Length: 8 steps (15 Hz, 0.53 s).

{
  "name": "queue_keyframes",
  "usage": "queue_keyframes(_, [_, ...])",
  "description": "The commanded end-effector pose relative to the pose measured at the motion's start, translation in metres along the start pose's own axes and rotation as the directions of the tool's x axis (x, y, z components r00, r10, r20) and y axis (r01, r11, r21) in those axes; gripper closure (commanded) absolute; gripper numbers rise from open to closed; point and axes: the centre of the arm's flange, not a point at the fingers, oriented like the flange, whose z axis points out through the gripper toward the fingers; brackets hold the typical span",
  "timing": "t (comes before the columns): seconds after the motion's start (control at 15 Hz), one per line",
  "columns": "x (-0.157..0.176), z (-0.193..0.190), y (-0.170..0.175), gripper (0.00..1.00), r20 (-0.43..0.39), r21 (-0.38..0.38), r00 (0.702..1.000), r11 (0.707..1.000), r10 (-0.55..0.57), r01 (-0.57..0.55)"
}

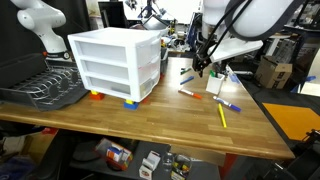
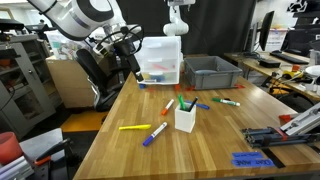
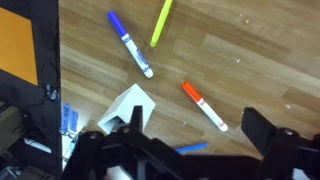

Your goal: Pick the black pen on the table and put it in the pen holder

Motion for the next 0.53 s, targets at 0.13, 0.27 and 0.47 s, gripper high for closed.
queue_keyframes(0.13, [-0.0082, -0.0107, 0.0039, 0.0, 0.04, 0.057, 0.999, 0.998, -0.022, 0.02])
queue_keyframes(0.27, [-0.0088, -0.01, 0.0075, 0.0, 0.05, 0.066, 0.999, 0.998, -0.019, 0.015])
queue_keyframes(0.47, [-0.0096, -0.0101, 0.007, 0.0, 0.05, 0.066, 0.999, 0.998, -0.02, 0.017])
